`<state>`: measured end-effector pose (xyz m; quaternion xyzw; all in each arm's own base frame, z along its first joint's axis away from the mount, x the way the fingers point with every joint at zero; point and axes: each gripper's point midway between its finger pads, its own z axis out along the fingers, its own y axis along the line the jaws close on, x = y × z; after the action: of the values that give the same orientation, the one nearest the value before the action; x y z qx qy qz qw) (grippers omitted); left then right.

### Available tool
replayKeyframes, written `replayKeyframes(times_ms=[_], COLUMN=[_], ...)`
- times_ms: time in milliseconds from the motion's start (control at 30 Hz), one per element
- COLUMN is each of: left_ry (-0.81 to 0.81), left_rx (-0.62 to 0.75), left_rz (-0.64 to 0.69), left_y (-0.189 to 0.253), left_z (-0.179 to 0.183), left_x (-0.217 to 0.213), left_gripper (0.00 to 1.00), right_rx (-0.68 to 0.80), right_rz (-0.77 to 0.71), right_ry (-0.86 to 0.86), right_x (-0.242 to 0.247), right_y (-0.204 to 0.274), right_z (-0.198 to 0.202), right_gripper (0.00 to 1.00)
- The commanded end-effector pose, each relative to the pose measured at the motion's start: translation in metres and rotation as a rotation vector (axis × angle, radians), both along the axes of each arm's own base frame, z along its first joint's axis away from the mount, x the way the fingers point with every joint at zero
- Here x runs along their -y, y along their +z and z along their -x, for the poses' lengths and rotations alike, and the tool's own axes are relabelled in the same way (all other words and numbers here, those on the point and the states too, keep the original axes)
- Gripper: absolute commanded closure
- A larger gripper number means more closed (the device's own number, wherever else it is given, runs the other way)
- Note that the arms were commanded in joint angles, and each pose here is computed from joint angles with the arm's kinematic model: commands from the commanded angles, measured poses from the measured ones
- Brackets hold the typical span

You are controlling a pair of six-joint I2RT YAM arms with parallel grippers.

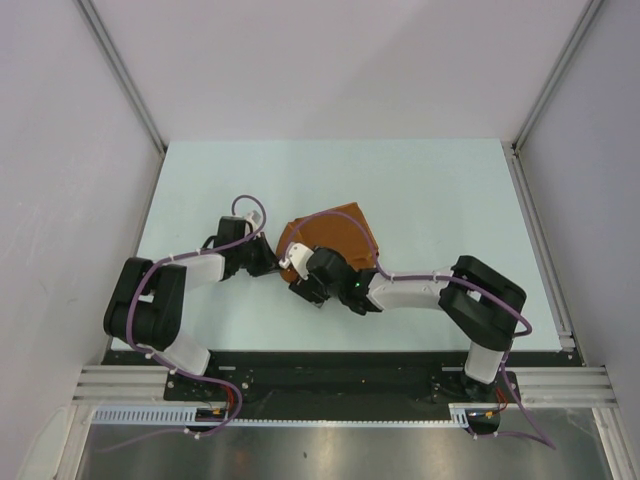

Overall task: Fold the napkin, place the utensils inside, and roll it up
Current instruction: Roll the napkin with the utensil

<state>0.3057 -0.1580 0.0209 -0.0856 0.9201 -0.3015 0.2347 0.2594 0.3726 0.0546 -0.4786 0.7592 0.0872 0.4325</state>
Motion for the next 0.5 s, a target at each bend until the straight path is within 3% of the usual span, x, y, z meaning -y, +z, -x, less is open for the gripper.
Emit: replayKeyframes(times_ms=[0, 133, 467], left_ry=[-0.023, -0.023, -0.045], left_rx=[0.046, 0.052, 0.107], left_rz=[-0.014, -0.013, 0.029], left_y=[0.010, 0.013, 0.026], left_z=[-0.010, -0.011, -0.013], left_x=[0.004, 0.004, 0.012], left_gripper=[1.00, 1.00, 1.00], right_rx=[-0.056, -0.143, -0.426], right_rz=[-0.111, -0.111, -0.132], right_ry=[0.054, 0.077, 0.066], right_x=[-0.019, -0.017, -0.008], right_y=[0.023, 0.012, -0.023], right_z=[-0.007, -0.002, 0.008], right_gripper=[0.25, 0.29, 0.58])
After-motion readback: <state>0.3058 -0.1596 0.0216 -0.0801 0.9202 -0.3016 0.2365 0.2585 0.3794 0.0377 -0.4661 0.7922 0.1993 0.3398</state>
